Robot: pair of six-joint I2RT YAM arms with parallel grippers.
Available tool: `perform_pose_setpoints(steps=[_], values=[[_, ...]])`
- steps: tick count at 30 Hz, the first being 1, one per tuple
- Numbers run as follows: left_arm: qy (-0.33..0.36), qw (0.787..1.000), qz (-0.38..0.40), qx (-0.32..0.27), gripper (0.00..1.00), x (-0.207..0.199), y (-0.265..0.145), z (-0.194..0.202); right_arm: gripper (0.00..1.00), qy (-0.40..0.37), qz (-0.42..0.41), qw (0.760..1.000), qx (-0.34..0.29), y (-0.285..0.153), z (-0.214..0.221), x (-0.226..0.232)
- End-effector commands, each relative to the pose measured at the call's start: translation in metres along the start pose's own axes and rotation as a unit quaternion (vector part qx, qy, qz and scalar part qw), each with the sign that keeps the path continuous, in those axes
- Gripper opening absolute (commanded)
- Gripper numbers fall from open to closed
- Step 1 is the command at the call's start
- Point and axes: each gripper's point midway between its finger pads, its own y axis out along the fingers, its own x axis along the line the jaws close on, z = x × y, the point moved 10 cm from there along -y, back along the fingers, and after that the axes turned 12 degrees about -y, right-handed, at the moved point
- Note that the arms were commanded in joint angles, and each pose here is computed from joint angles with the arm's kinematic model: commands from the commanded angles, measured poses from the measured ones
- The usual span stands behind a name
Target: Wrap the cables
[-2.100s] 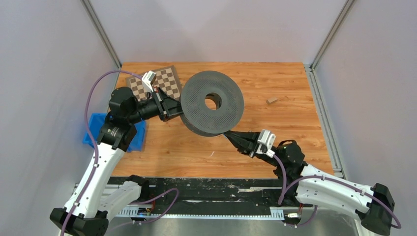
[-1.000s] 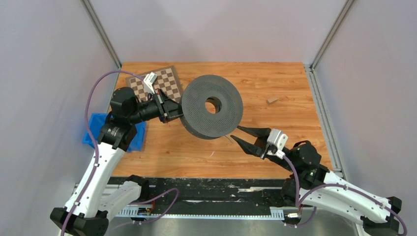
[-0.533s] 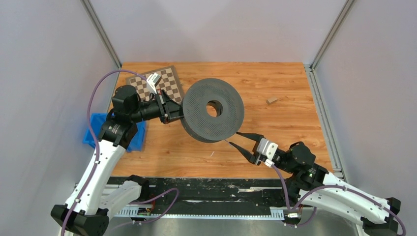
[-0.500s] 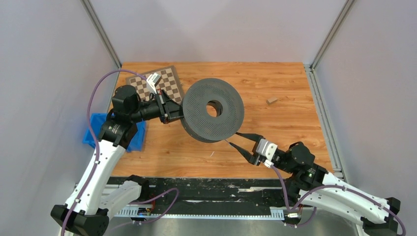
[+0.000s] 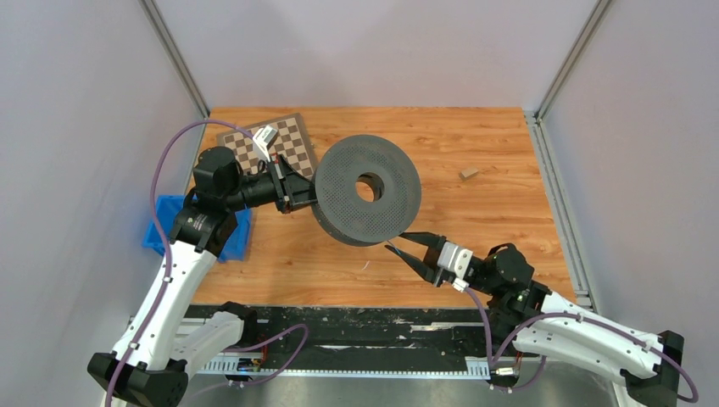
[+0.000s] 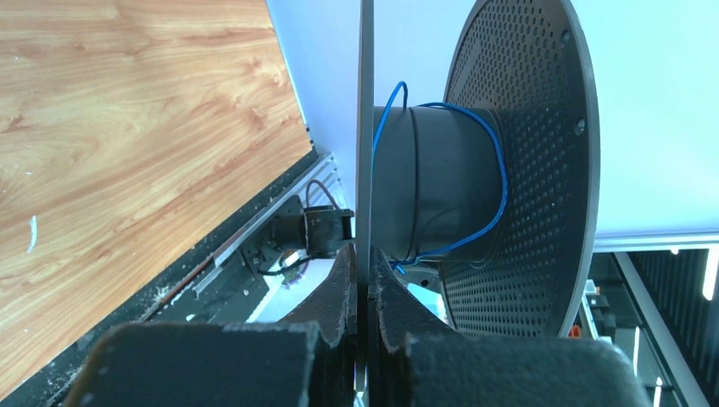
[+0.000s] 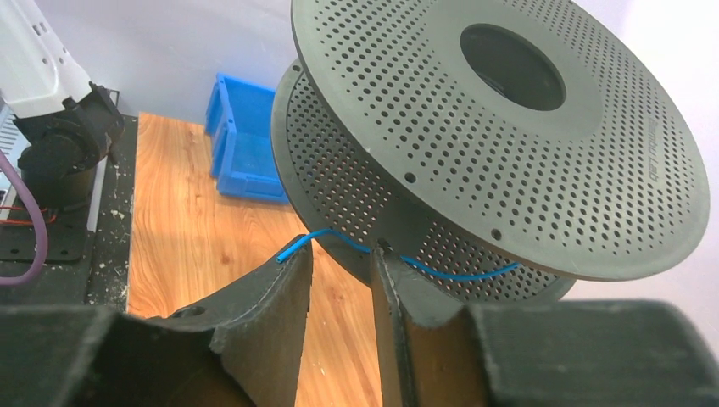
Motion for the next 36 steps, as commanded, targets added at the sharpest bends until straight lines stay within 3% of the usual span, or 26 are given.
perform_pose_setpoints(steps=[1,10,16,22,26,36], values=[[0.035,0.998,0.046,0.001,0.0,-0.022,-0.006,0.001,0.32,0.012,0.008,0.999,-0.048,0.006,-0.01,-0.003],[0.035,0.998,0.05,-0.001,0.0,-0.02,-0.005,0.0,0.21,0.034,0.023,0.998,-0.056,0.014,-0.008,-0.002],[0.032,0.998,0.053,-0.004,0.0,-0.017,-0.004,0.0,0.06,0.073,0.053,0.994,-0.059,0.022,-0.007,-0.004],[0.036,0.998,0.05,-0.008,0.0,-0.015,-0.004,0.0,0.08,0.109,0.047,0.99,-0.078,0.028,-0.01,-0.002],[0.039,0.998,0.05,-0.011,0.0,-0.015,-0.005,0.0,0.0,0.125,0.062,0.988,-0.059,0.032,-0.006,-0.003],[0.042,0.997,0.059,-0.02,0.0,-0.017,-0.005,0.0,0.03,0.162,0.052,0.984,-0.043,0.045,0.001,0.003]])
